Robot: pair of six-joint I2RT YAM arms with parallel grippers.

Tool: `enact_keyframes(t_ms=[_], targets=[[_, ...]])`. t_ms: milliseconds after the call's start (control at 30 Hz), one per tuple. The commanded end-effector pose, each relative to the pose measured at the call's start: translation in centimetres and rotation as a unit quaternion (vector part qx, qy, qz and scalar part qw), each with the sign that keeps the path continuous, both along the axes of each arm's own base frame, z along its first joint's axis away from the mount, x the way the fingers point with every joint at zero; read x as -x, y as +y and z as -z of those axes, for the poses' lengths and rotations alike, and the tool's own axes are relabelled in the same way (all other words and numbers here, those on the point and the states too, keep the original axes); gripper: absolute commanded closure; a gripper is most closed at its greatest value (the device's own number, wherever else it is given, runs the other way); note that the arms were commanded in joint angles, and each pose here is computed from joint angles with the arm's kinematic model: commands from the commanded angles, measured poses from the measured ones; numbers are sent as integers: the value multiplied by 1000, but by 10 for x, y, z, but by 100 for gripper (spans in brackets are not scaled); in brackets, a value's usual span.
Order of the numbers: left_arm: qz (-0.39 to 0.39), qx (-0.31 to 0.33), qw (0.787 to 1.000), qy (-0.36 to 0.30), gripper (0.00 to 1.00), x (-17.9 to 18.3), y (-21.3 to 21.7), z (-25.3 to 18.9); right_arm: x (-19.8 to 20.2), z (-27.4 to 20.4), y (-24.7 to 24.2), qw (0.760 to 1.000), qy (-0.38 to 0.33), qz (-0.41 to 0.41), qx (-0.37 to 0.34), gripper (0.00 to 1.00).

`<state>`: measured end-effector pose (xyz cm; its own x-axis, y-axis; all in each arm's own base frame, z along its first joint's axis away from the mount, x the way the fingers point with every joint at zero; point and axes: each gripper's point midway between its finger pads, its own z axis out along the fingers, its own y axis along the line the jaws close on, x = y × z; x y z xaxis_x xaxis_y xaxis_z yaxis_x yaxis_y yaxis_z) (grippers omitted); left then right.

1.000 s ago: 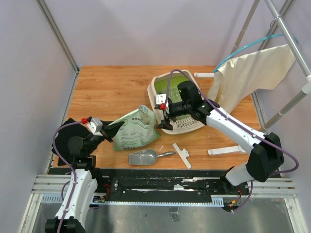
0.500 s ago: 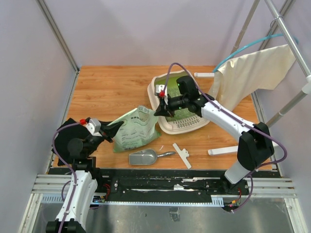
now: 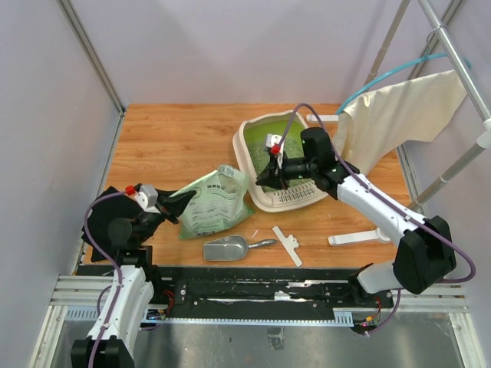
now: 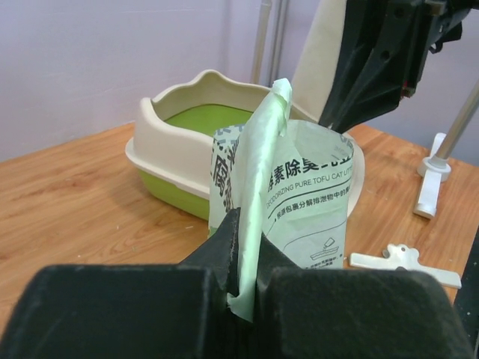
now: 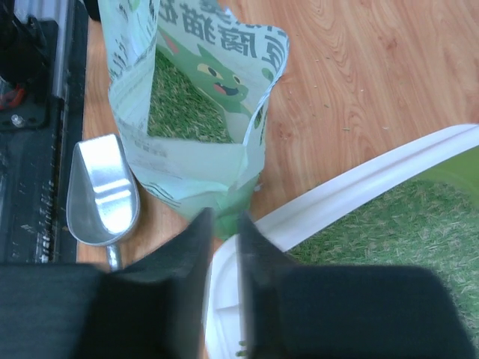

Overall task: Fill the litter box with clean litter
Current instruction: Close the cat litter bag at the center of the board.

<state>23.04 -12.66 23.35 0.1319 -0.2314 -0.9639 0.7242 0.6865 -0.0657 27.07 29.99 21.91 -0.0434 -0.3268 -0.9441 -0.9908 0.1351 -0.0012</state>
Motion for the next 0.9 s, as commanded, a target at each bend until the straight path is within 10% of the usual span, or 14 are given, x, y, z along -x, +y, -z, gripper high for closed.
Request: enact_keyframes(t_ms=[0,167,533,733,867], targets=[[15,-5,993,-116,99,16,-3,-54,-3,-32,3,999,-22,-13,-34,62],[14,-4,993,-121,99,18,-3,-57,0,-69,19,995,-67,-38,-58,24],[25,-11,992,-125,99,19,-6,-60,21,-86,104,981,-104,-144,-83,12],[29,-15,991,-127,100,19,-7,-63,25,-63,127,978,-63,-184,-78,24],[32,-20,992,-124,99,17,-8,-63,35,-64,128,973,-39,-212,-85,63]])
